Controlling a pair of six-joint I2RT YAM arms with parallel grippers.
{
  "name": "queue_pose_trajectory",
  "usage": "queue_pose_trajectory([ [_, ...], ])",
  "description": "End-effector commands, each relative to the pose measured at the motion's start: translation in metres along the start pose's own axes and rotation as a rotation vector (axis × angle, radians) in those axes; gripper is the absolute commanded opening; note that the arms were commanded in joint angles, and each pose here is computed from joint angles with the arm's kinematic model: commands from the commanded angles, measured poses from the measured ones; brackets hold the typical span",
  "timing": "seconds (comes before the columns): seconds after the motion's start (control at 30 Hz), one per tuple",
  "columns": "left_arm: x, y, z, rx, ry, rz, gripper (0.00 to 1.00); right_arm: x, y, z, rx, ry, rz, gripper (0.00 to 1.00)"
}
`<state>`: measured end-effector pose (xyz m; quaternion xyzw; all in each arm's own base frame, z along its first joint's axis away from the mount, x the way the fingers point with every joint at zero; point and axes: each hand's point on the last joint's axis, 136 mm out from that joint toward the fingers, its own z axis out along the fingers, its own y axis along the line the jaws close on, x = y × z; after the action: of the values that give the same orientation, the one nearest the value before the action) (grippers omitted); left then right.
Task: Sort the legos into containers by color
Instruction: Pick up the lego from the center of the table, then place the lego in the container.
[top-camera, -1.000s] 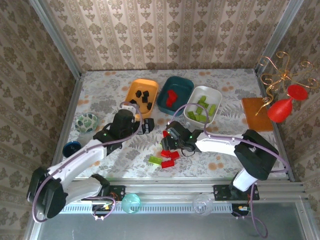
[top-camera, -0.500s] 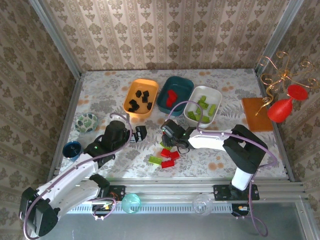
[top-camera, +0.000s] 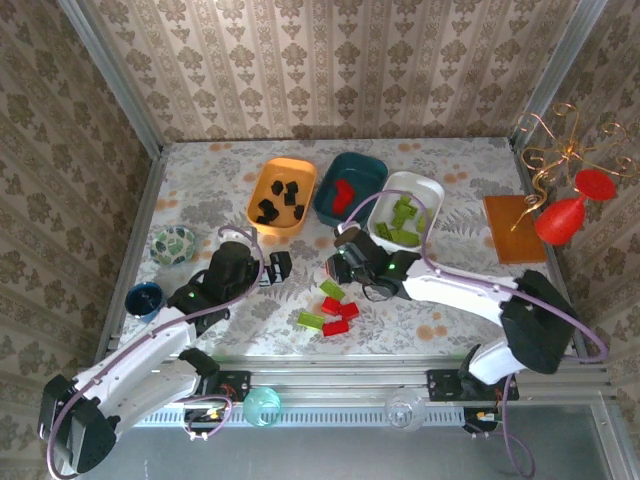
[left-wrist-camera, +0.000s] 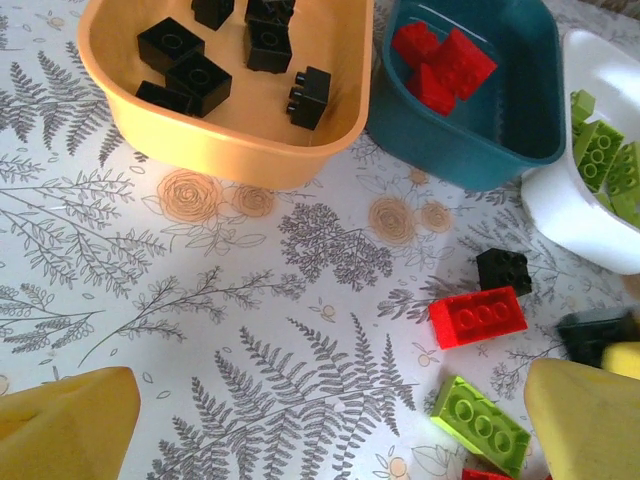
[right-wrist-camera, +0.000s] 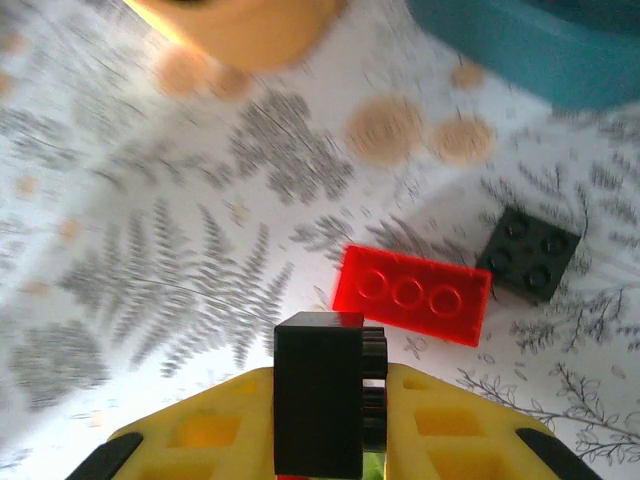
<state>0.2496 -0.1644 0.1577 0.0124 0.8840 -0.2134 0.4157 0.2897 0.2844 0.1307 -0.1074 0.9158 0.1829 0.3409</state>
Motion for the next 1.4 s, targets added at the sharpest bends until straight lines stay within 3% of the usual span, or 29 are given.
queue_pose_trajectory([
  [0.0,0.001,0.007,-0.003,-0.031,-0.002,0.006,1.0,-0.033,0.019,-0.015,-0.108,-0.049,-0.024,0.26],
  [0.23,0.016,0.013,0.003,-0.049,0.046,-0.024,1.0,-0.097,0.057,0.04,-0.185,-0.058,-0.046,0.26],
  [0.4,0.024,0.019,0.001,-0.056,0.058,-0.039,1.0,-0.124,0.054,0.105,-0.177,-0.009,0.023,0.26],
  [0.57,0.034,0.021,0.002,-0.053,0.089,-0.049,1.0,-0.146,0.061,0.144,-0.185,0.009,0.036,0.26],
  [0.67,0.036,0.023,0.001,-0.055,0.096,-0.05,1.0,-0.152,0.066,0.157,-0.19,0.023,0.043,0.3],
  [0.7,0.036,0.022,0.001,-0.052,0.096,-0.05,1.0,-0.153,0.066,0.159,-0.185,0.029,0.047,0.36],
  [0.8,0.035,0.021,0.001,-0.047,0.093,-0.048,1.0,-0.159,0.065,0.154,-0.182,0.021,0.052,0.6],
  [0.87,0.035,0.02,0.001,-0.042,0.092,-0.047,1.0,-0.163,0.062,0.142,-0.172,0.005,0.049,0.67],
  [1.07,0.03,0.018,0.0,-0.038,0.079,-0.041,1.0,-0.157,0.05,0.079,-0.173,-0.067,0.046,0.75],
  [1.37,0.025,0.014,0.006,-0.022,0.069,-0.04,1.0,-0.063,0.005,0.01,-0.077,0.026,0.057,0.82],
])
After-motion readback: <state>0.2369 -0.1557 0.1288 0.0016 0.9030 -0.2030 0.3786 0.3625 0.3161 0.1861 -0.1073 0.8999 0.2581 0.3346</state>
